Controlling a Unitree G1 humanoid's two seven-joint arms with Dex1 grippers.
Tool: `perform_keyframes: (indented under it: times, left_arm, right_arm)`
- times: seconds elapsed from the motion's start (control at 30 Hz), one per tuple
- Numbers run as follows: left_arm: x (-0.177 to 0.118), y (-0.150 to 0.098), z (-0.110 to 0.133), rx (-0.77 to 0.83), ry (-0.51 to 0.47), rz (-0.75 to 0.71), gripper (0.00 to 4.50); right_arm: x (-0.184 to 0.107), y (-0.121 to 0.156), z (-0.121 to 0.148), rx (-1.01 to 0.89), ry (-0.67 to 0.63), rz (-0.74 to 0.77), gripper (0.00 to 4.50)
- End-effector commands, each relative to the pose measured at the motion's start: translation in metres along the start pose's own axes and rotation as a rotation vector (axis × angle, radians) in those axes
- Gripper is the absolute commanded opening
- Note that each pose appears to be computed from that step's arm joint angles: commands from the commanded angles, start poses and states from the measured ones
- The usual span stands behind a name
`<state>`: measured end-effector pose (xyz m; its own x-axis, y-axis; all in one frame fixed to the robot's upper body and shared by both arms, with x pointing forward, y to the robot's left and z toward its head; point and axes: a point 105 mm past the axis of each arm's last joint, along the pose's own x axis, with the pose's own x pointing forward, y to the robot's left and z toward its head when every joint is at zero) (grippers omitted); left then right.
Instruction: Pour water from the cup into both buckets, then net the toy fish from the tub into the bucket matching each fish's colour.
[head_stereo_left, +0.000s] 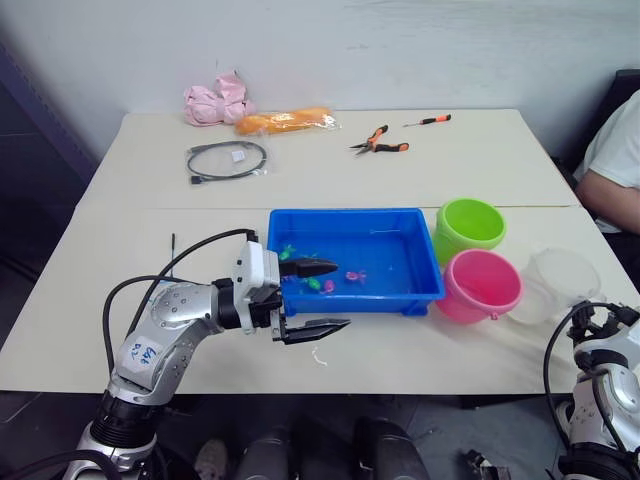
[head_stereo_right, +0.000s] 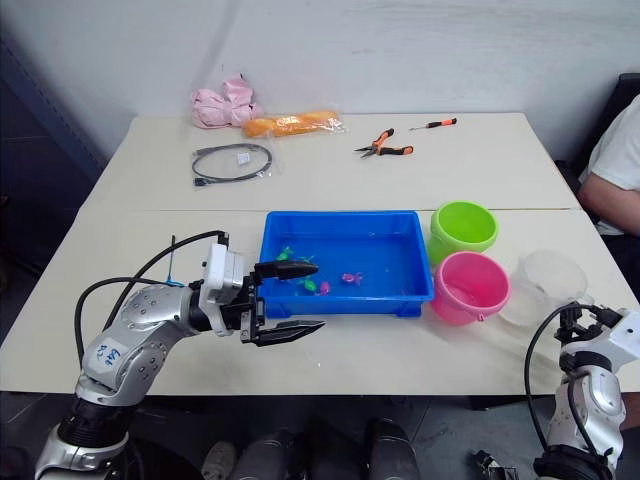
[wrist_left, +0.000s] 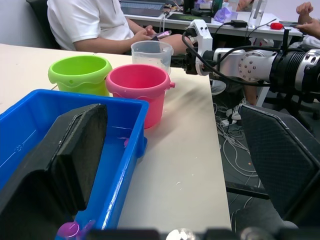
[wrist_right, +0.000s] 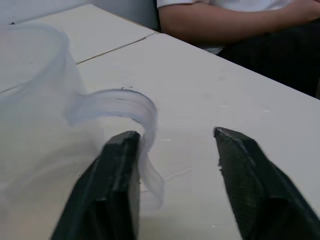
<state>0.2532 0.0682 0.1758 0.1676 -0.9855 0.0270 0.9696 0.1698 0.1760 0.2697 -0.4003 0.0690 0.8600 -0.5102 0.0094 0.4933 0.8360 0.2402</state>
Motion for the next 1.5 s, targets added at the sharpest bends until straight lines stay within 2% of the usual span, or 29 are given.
perform_keyframes:
  times: [0.03, 0.07, 0.1, 0.27, 0.37, 0.57, 0.73, 0.83, 1.27, 1.5]
  left_arm:
    - [0.004, -0.005, 0.005, 0.024, -0.017, -0.024, 4.50]
    - [0.005, -0.005, 0.004, 0.022, -0.020, -0.025, 4.50]
    - [0.006, -0.005, 0.004, 0.018, -0.023, -0.028, 4.50]
    - [0.009, -0.005, 0.003, 0.001, -0.040, -0.041, 4.50]
    - [0.011, -0.001, 0.006, 0.003, -0.066, -0.034, 4.50]
    - [0.007, 0.007, 0.008, 0.002, -0.088, -0.010, 4.50]
    - [0.007, 0.009, 0.009, 0.016, -0.109, -0.020, 4.50]
    - [0.009, 0.008, 0.006, 0.015, -0.103, -0.035, 4.50]
    - [0.020, 0.012, 0.002, 0.034, -0.110, -0.039, 4.50]
    - [0.022, 0.010, -0.001, 0.030, -0.112, -0.031, 4.50]
  right_arm:
    - [-0.002, -0.008, 0.023, 0.005, -0.088, -0.007, 0.68]
    - [-0.003, -0.007, 0.026, 0.006, -0.096, -0.002, 0.10]
    - [-0.004, -0.007, 0.030, 0.003, -0.109, 0.003, 0.04]
    - [-0.010, -0.005, 0.051, -0.003, -0.163, 0.030, 0.04]
    - [-0.018, -0.001, 0.078, -0.068, -0.213, 0.051, 0.04]
    - [-0.036, 0.020, 0.128, -0.343, -0.240, 0.136, 0.04]
    - [-0.042, 0.044, 0.152, -0.654, -0.222, 0.179, 0.04]
    - [-0.044, 0.055, 0.157, -0.797, -0.245, 0.208, 0.04]
    - [-0.035, 0.082, 0.155, -1.134, -0.297, 0.301, 0.04]
    - [-0.031, 0.084, 0.157, -1.221, -0.327, 0.325, 0.04]
